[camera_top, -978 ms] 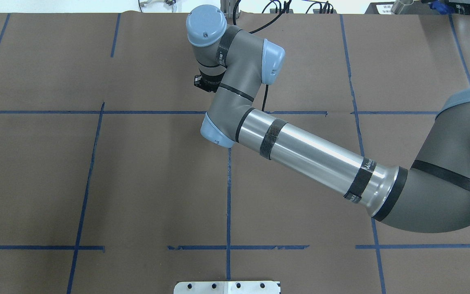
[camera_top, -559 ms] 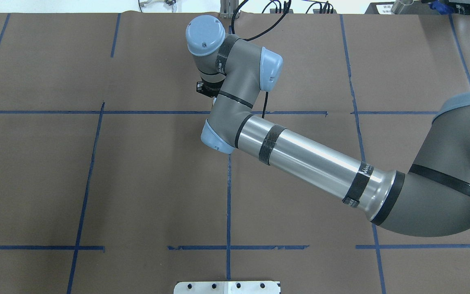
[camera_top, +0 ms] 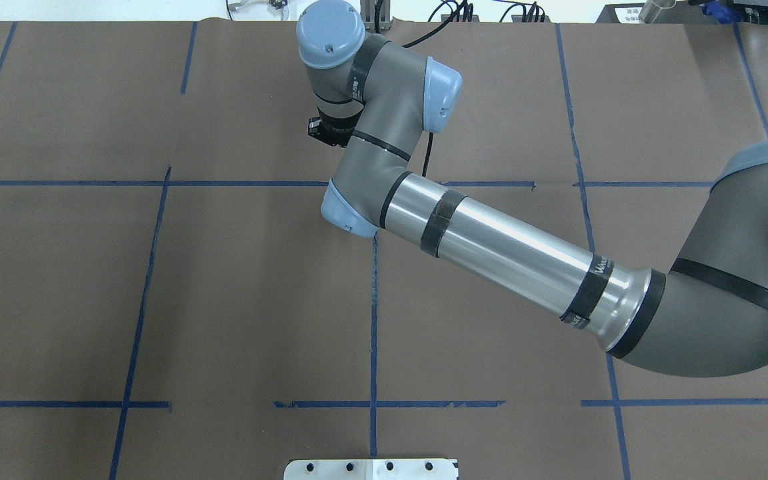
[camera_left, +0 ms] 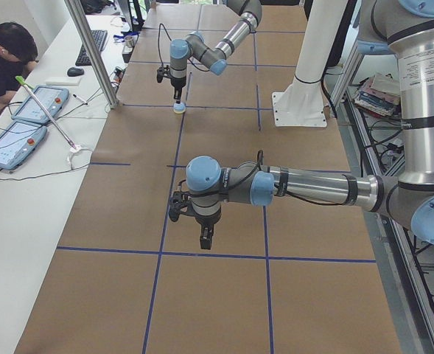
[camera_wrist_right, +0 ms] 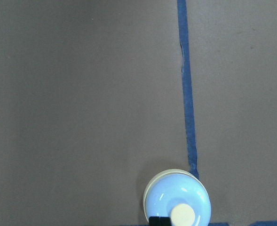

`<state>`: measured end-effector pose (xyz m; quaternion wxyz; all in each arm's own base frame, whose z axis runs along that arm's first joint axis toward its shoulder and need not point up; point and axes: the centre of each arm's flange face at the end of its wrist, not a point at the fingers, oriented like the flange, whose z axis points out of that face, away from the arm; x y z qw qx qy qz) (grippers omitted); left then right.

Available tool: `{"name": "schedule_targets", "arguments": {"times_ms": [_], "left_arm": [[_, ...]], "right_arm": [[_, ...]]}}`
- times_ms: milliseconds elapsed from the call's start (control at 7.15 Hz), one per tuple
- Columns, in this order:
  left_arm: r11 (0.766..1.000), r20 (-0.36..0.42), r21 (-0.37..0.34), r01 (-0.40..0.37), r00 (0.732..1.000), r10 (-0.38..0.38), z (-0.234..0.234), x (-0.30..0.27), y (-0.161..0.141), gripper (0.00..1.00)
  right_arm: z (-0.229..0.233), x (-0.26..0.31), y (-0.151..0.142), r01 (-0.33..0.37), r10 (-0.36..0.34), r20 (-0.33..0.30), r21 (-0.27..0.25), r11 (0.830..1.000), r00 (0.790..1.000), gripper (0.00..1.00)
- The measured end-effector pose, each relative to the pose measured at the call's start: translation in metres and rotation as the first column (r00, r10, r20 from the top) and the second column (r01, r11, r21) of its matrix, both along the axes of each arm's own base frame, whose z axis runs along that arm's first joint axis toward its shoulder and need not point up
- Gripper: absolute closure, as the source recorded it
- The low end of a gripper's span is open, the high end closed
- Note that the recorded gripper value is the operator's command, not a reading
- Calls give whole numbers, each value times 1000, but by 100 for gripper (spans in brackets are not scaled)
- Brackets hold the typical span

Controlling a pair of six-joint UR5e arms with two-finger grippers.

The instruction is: Place and press bell with both arms

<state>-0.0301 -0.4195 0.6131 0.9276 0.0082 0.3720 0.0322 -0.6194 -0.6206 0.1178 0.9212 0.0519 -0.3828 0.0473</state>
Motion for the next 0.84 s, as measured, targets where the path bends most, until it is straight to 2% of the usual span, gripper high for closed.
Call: {"name": "schedule_targets", "arguments": {"times_ms": [140,419,559,839], "left_arm": [[1000,1,-1,0,1000,0,1,0,0,0],[1000,5,-8,-2,1000,2,5,0,0,0],[1000,7,-14,-3,1000,3,8,0,0,0],[1000,11,-22,-2,1000,3,13,0,0,0]], "right_arm": [[-9,15,-8,5,-5,28,-14,1000,1000,0],[-4,49,-31,14,-12,46,-38,999,999,0],[13,82,-44,51,-49,34,-42,998,998,0],[72,180,-51,157,-157,-30,7,988,987,0]]}}
